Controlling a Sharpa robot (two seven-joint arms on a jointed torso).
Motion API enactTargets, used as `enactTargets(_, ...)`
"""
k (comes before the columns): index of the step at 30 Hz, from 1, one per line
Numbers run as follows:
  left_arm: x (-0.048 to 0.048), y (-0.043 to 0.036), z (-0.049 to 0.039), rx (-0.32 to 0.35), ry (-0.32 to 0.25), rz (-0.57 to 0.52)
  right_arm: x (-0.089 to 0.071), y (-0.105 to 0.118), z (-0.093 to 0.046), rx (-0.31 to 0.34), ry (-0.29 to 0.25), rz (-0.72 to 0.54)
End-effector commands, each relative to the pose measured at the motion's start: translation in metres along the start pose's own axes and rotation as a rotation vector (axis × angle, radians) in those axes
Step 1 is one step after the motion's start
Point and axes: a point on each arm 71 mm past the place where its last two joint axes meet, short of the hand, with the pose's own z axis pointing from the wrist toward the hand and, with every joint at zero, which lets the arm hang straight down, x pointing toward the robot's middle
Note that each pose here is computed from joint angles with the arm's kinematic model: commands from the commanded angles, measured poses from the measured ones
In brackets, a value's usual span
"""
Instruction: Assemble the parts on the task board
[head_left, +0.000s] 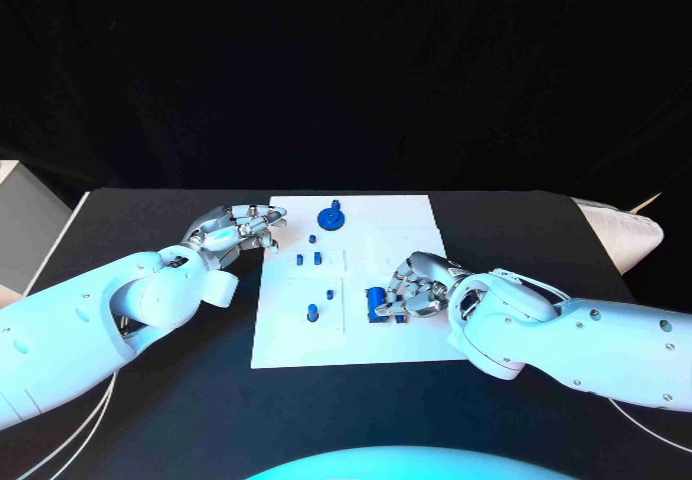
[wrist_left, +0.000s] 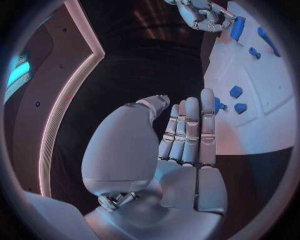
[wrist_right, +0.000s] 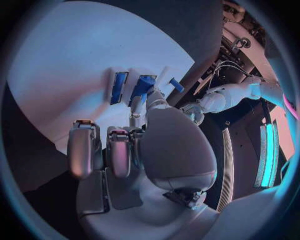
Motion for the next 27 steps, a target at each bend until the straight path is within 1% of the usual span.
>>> enactTargets(1,0.0024,-0.0009,0.0002,0.009,0.017,-0.002,0.003,0.0,0.0,-0.008,0.04,0.003)
enactTargets(4,0.0024,-0.0009,0.0003,0.009,0.018,-0.002,0.002,0.0,-0.001,-0.017,0.035,0.022)
enactTargets(7,0.0025,-0.0008,0.0004,0.009,0.018,-0.002,0.0,0.0,-0.002,-0.035,0.005,0.047)
enactTargets(13,0.0024,-0.0008,0.0005,0.01,0.017,-0.003,-0.009,-0.002,-0.005,-0.08,-0.078,0.117)
enactTargets(17,0.0013,-0.0004,0.0011,0.012,0.01,-0.006,-0.016,-0.007,-0.005,-0.106,-0.139,0.208)
enactTargets(20,0.0001,0.0003,0.0026,0.017,-0.001,-0.012,-0.022,-0.014,0.0,-0.131,-0.174,0.302)
enactTargets(22,-0.001,0.0009,0.0039,0.022,-0.012,-0.015,-0.026,-0.018,0.004,-0.15,-0.189,0.343)
enactTargets(24,-0.0025,0.0017,0.0059,0.03,-0.031,-0.017,-0.032,-0.024,0.009,-0.166,-0.209,0.383)
enactTargets(27,-0.0057,0.0029,0.0091,0.048,-0.063,-0.022,-0.041,-0.033,0.018,-0.174,-0.235,0.446)
